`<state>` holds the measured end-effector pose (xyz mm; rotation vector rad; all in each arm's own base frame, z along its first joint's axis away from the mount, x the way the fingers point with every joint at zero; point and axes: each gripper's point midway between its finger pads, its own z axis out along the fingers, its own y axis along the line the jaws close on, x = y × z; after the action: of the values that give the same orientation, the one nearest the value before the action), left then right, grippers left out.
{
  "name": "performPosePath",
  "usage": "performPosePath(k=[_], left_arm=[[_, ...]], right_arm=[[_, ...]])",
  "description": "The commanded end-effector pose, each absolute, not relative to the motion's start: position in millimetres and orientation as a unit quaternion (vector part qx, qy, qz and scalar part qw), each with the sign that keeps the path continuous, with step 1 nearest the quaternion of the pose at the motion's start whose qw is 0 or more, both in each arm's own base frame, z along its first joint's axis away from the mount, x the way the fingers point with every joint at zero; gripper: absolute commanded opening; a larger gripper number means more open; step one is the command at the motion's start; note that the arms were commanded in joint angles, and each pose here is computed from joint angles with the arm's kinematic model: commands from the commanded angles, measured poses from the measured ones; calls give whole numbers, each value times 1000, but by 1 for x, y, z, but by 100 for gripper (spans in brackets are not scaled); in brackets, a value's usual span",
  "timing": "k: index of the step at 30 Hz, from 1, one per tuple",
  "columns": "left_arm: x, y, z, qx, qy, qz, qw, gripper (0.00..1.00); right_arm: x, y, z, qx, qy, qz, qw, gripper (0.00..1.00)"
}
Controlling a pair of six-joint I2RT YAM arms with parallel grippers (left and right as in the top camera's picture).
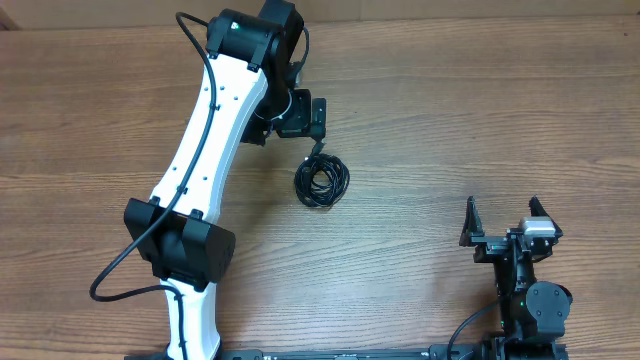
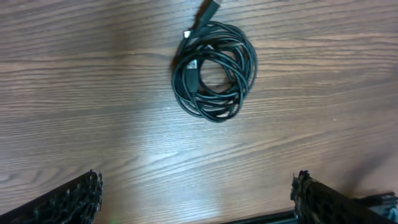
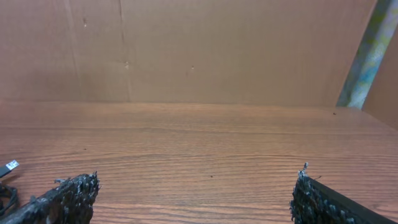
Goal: Untangle cables
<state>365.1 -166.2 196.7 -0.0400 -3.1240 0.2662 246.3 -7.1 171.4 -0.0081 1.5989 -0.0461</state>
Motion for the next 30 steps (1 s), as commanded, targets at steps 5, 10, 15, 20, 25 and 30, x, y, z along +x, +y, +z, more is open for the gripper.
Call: performPosePath(k=[5,10,15,20,25,30], left_arm=[[367,-160,198,-23,-997,70,-7,100],[365,-176,199,-57,-994,91,-10,100],[364,-181,199,-71,-994,81,-17,100],[367,-176,198,-71,-995,63,-23,92],[358,-176,198,-69,-995,66,-5,96],[360,-181,198,-71,-995,76,-9,99]], right_arm=[[246,-8,170,-3,715,-22,698,100],[246,-8,170,-3,715,-22,698,100],[246,-8,170,-3,715,-22,698,100],[246,-8,170,-3,715,-22,698,100],[246,-8,170,-3,715,-22,698,100],[246,-8,170,-3,715,-22,698,100]])
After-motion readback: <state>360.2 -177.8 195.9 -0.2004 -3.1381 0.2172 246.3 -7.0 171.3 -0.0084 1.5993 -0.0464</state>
